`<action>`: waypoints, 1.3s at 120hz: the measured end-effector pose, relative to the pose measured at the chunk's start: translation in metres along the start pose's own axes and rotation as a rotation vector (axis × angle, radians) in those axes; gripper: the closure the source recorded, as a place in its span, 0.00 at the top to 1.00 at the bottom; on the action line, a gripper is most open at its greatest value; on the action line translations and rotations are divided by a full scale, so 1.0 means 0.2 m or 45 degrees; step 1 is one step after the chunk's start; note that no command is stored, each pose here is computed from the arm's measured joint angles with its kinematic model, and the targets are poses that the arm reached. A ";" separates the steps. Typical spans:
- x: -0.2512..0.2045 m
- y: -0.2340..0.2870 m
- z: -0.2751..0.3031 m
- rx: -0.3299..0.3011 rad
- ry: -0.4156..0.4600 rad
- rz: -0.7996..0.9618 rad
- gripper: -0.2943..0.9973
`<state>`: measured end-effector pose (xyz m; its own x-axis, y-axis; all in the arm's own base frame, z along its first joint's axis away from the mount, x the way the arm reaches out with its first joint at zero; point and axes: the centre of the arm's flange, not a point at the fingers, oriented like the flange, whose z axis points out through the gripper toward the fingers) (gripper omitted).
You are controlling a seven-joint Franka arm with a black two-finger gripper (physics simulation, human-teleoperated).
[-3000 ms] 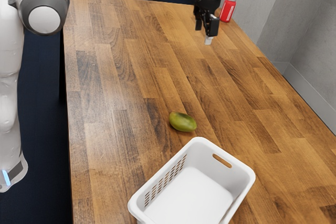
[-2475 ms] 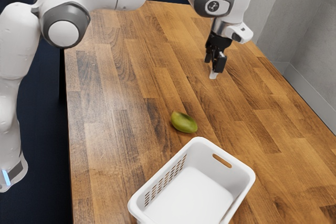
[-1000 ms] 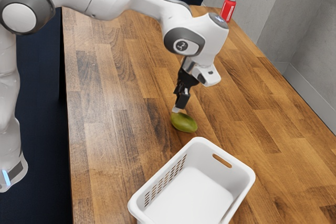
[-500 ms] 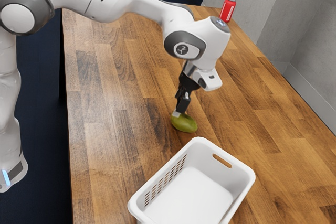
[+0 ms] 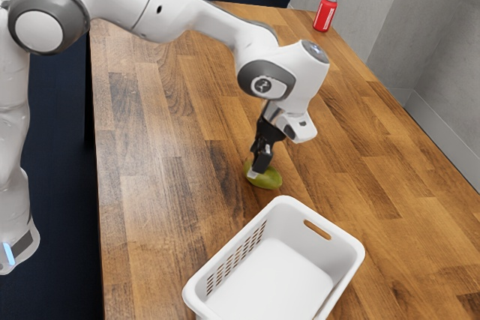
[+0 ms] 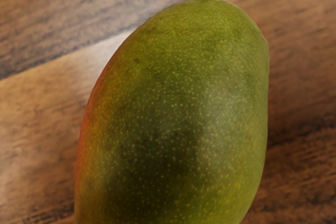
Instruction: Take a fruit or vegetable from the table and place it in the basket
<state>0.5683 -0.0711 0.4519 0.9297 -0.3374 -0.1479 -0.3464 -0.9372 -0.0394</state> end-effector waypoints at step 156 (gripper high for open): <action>0.25 0.22 -0.42 0.076 0.265 0.235 0.54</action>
<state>0.6103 -0.1358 0.5266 0.8539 -0.5182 0.0480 -0.5130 -0.8537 -0.0894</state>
